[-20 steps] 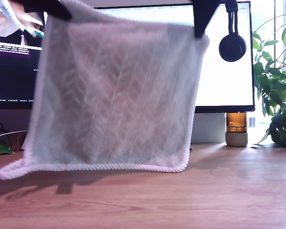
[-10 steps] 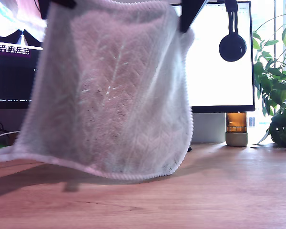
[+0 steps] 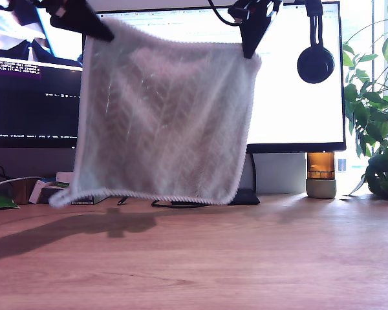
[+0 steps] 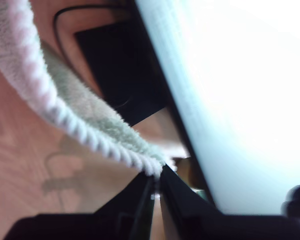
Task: Fold the tea towel to a neat square and place it to the right
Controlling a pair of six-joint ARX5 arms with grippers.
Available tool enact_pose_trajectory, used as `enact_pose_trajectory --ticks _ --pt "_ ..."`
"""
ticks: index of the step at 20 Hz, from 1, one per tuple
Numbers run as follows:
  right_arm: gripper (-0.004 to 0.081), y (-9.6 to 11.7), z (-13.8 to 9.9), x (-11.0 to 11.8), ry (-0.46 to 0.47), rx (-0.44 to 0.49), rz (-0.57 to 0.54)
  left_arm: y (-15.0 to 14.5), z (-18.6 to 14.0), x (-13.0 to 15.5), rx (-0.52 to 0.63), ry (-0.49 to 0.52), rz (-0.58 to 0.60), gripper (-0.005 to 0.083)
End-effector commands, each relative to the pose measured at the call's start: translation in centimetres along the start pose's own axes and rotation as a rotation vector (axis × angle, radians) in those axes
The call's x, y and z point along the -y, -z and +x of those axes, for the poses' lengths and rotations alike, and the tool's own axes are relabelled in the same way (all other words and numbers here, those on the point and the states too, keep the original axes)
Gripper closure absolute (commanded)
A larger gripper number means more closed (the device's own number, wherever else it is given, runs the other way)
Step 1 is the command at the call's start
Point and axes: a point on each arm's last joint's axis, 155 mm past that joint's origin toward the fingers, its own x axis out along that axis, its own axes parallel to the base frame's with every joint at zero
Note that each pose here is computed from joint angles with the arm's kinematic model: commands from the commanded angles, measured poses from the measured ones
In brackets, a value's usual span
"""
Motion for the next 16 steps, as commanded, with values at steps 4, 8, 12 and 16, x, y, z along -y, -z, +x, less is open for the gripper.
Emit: enact_pose_trajectory --ticks 4,8,12,16 --pt "0.0783 1.2 -0.8 -7.9 -0.352 -0.028 0.060 3.0 -0.4 6.5 -0.108 0.268 -0.139 0.0797" --pt "0.0783 2.3 1.0 -11.7 -0.490 -0.130 0.064 5.1 0.2 10.1 -0.181 0.419 -0.259 0.0797" --pt "0.0783 2.9 1.4 -14.2 -0.591 -0.183 0.075 6.3 0.4 12.9 -0.252 0.522 -0.310 0.0797" --pt "0.0783 2.8 0.9 -15.5 -0.651 -0.198 0.118 6.1 -0.3 14.8 -0.283 0.589 -0.328 0.0797"
